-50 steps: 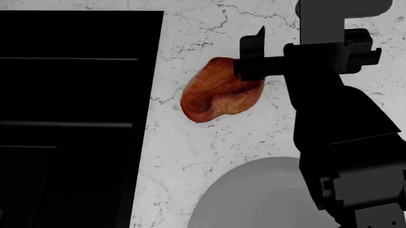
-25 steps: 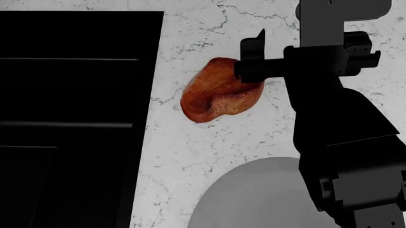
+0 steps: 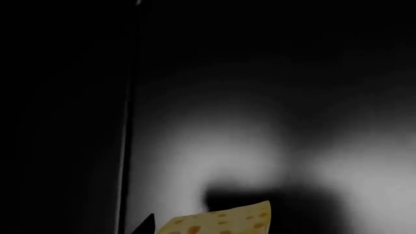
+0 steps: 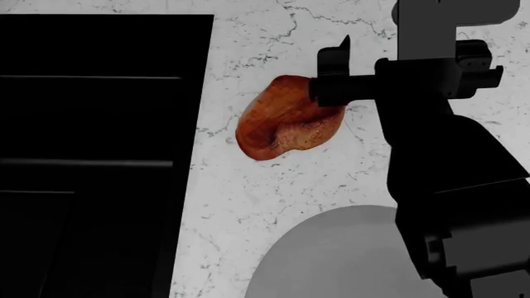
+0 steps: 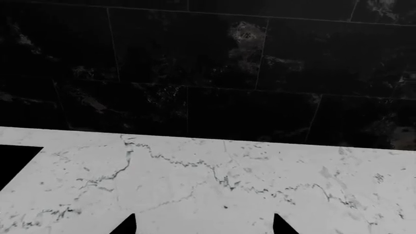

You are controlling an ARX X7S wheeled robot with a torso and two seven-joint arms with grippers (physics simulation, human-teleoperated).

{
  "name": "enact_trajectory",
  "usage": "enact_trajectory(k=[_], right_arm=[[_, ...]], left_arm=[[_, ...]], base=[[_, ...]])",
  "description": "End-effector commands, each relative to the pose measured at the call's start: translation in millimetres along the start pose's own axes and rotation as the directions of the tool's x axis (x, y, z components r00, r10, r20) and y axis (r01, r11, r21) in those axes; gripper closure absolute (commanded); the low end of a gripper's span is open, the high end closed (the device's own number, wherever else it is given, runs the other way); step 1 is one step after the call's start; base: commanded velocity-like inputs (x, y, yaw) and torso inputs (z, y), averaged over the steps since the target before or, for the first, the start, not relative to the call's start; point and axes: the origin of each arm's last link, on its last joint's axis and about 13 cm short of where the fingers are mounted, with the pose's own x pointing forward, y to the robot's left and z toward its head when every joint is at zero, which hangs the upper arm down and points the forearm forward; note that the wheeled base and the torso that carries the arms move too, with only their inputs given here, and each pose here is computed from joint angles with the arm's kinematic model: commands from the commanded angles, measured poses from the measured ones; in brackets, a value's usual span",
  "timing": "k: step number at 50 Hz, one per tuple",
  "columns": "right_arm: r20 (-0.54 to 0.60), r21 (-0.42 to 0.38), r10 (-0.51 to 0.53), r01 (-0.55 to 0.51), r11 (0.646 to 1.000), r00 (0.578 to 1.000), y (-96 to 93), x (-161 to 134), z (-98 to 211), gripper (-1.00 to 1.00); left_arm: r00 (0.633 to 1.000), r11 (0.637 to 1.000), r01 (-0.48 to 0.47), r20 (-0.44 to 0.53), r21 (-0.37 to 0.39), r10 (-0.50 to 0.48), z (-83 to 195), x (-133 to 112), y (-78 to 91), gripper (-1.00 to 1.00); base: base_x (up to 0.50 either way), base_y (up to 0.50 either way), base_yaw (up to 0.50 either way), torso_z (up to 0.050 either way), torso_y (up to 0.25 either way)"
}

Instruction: Pick the cheese from the sink and place it on the plate located on the counter

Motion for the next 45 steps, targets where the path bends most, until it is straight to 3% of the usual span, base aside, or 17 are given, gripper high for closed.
enact_trajectory(k=[1, 33, 45], right_arm=[[0.008, 0.004, -0.001, 0.001, 1.000, 1.000, -1.3, -2.0, 2.4, -1.00], [0.027, 0.024, -0.001, 0.000, 1.000, 1.000, -2.0, -7.2, 7.4, -1.00], [0.028, 0.027, -0.002, 0.001, 1.000, 1.000, -2.1, -8.7, 6.6, -1.00]], left_arm=[[0.998, 1.000, 0.010, 0.068, -0.022, -0.009, 12.1, -17.9, 4.9, 1.00], [0.963, 0.995, 0.083, 0.261, -0.051, -0.067, 20.7, -66.5, 23.2, 1.00], [0.928, 0.990, 0.136, 0.356, -0.037, -0.114, 23.6, -107.1, 17.2, 1.00]], base=[[0.00, 0.00, 0.00, 0.000, 0.000], [0.00, 0.00, 0.00, 0.000, 0.000], [0.00, 0.00, 0.00, 0.000, 0.000]])
